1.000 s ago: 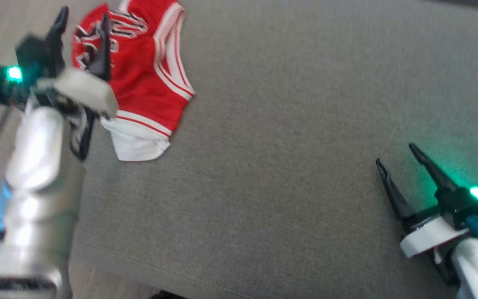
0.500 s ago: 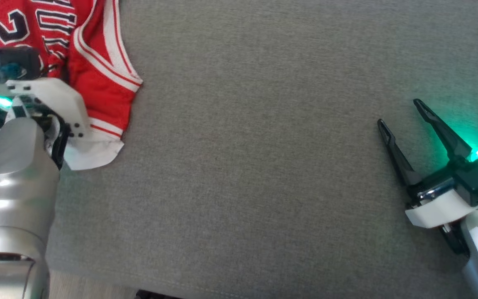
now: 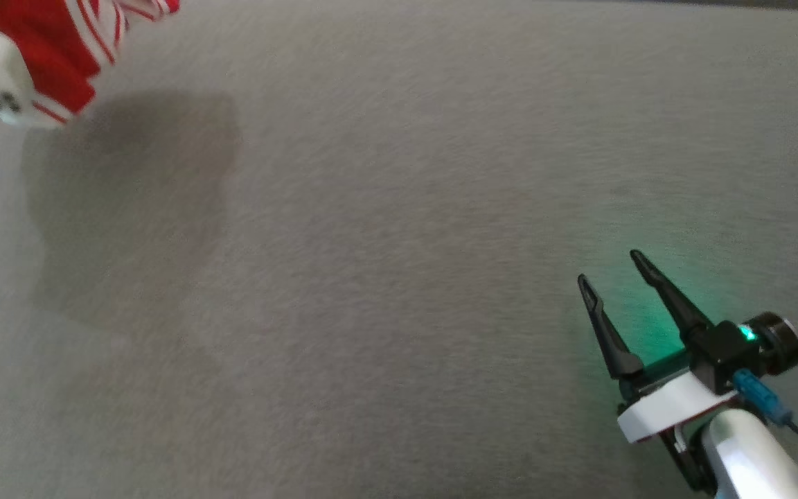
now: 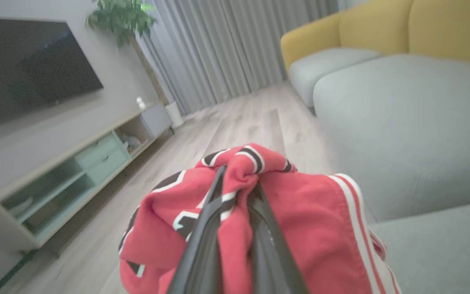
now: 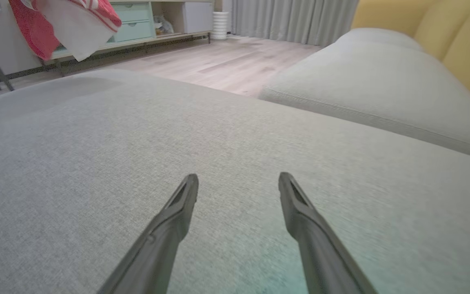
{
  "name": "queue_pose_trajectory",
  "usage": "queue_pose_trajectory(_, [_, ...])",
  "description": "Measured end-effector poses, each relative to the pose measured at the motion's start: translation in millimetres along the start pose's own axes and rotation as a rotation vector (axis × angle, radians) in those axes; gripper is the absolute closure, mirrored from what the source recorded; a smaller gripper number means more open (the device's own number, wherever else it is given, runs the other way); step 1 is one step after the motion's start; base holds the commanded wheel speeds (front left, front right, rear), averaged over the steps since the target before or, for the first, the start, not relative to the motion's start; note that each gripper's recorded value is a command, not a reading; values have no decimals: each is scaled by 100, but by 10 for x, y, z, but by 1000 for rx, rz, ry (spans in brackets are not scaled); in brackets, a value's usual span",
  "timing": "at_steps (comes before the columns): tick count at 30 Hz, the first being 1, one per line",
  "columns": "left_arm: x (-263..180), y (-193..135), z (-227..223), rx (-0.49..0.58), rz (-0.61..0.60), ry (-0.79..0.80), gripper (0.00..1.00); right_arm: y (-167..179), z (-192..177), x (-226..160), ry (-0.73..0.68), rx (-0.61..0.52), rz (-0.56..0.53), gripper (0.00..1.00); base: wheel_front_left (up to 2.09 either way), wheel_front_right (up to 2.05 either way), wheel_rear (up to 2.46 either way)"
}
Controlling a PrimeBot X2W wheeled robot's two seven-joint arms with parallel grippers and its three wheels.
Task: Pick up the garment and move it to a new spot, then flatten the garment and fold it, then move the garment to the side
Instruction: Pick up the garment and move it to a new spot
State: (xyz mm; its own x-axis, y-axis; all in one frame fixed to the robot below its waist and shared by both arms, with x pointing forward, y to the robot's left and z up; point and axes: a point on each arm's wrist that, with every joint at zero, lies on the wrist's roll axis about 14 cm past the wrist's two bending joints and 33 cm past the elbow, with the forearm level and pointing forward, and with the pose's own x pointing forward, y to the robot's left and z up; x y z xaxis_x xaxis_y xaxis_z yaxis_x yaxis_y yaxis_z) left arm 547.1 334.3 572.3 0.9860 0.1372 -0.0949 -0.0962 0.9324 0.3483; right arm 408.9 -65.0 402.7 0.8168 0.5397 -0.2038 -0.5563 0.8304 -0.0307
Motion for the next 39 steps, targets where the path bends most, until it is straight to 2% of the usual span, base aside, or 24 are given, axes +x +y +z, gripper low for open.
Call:
queue_pose_trajectory(3, [70, -245, 592, 7, -72, -141, 100, -94, 112, -213, -24, 1, -70, 0, 0, 0, 0])
queue_pose_trajectory(9, [-72, -1339, 1705, -15, -358, -386, 100, -335, 276, -699, -72, 10, -233, 0, 0, 0, 0])
queue_pose_trajectory(11, [-163, -1621, 1967, -57, -440, -432, 100, -396, 322, -842, -90, 18, -285, 0, 0, 0, 0])
queue_pose_trajectory(14, [-276, -2054, 2117, -95, -558, -459, 100, -477, 358, -1024, -106, 30, -354, 0, 0, 0, 0])
queue_pose_trajectory(17, [-333, -2519, 1970, -123, -668, -423, 100, -535, 363, -1170, -113, 43, -410, 0, 0, 0, 0])
queue_pose_trajectory(18, [-369, -2861, 1707, -122, -741, -366, 100, -579, 362, -1244, -117, 56, -448, 0, 0, 0, 0])
queue_pose_trajectory(19, [-394, -3037, 1532, -125, -778, -333, 100, -599, 356, -1269, -116, 62, -464, 0, 0, 0, 0])
queue_pose_trajectory(24, [-548, -3735, 333, -110, -906, -91, 100, -712, 312, -1291, -100, 79, -517, 0, 0, 0, 0])
queue_pose_trajectory(25, [-571, -3797, 92, -96, -905, -52, 36, -724, 300, -1289, -94, 81, -522, 0, 0, 0, 0])
queue_pose_trajectory(26, [-593, -3843, -99, -87, -901, -28, 0, -741, 292, -1292, -90, 81, -529, 0, 0, 0, 0])
queue_pose_trajectory(29, [-669, -3988, -386, -123, -889, -2, 0, -788, 238, -1334, -73, 91, -558, 0, 0, 0, 0])
queue_pose_trajectory(32, [-789, -4065, -231, -176, -842, -65, 0, -788, 221, -1322, -73, 104, -565, 0, 0, 0, 0])
queue_pose_trajectory(35, [-922, -3895, 14, -294, -755, -130, 0, -727, 220, -1289, -78, 112, -545, 0, 0, 0, 0])
queue_pose_trajectory(39, [-1387, -3570, -230, -354, -669, -76, 0, -493, 134, -1271, -64, 143, -492, 0, 0, 0, 0])
